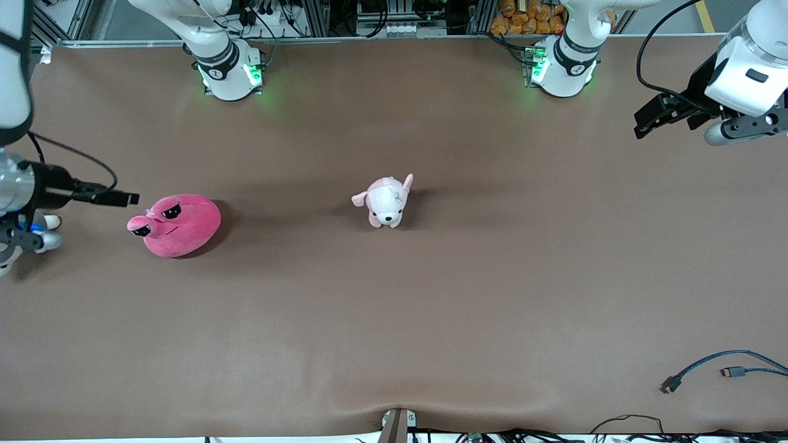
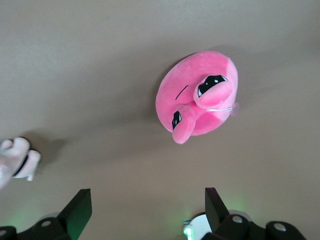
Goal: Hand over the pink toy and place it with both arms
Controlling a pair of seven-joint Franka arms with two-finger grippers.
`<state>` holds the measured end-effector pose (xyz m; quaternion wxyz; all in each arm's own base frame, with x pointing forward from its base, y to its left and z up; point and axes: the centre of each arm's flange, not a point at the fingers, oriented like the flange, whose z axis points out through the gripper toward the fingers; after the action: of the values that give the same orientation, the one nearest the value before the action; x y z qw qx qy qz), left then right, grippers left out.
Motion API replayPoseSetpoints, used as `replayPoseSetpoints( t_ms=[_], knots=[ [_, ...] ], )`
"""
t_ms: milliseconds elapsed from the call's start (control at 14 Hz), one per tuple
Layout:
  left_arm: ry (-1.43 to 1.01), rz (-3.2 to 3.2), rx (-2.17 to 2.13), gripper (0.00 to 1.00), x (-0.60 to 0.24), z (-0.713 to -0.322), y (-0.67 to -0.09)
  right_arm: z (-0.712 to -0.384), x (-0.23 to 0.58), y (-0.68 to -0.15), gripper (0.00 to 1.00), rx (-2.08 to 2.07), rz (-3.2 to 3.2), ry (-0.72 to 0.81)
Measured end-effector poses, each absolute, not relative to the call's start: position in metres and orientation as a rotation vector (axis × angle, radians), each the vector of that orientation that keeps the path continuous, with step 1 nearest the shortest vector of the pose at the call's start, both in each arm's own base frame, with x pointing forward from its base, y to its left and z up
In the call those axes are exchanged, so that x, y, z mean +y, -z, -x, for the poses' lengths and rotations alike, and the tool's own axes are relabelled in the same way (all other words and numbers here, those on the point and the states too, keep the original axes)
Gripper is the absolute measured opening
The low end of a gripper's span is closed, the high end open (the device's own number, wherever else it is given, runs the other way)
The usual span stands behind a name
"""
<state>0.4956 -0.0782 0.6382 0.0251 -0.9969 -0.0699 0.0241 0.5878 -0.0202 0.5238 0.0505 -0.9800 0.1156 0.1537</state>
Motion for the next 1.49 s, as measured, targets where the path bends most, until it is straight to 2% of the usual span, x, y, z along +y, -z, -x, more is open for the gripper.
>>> replayPoseSetpoints(
  t_ms=[285,783,925,1210,1495],
  knots=[
    [-0.043,3.09,-0.128,1.0,-0.071,-0.482,-0.657,-0.556,0.005,-0.564,1.0,0.23,3.043,-0.36],
    [-0.031,3.092,-0.092,1.0,-0.062,-0.478,-0.663,-0.528,-0.006,-0.64,1.0,-0.031,3.084,-0.098],
    [-0.031,3.092,-0.091,1.0,-0.063,-0.478,-0.663,-0.524,-0.016,-0.647,1.0,-0.069,3.082,-0.092],
    [-0.027,3.083,-0.088,1.0,-0.063,-0.478,-0.663,-0.514,-0.016,-0.647,1.0,-0.011,3.078,-0.187],
    [-0.031,3.081,-0.085,1.0,-0.064,-0.478,-0.662,-0.514,-0.019,-0.652,1.0,0.023,3.081,-0.153]
  ],
)
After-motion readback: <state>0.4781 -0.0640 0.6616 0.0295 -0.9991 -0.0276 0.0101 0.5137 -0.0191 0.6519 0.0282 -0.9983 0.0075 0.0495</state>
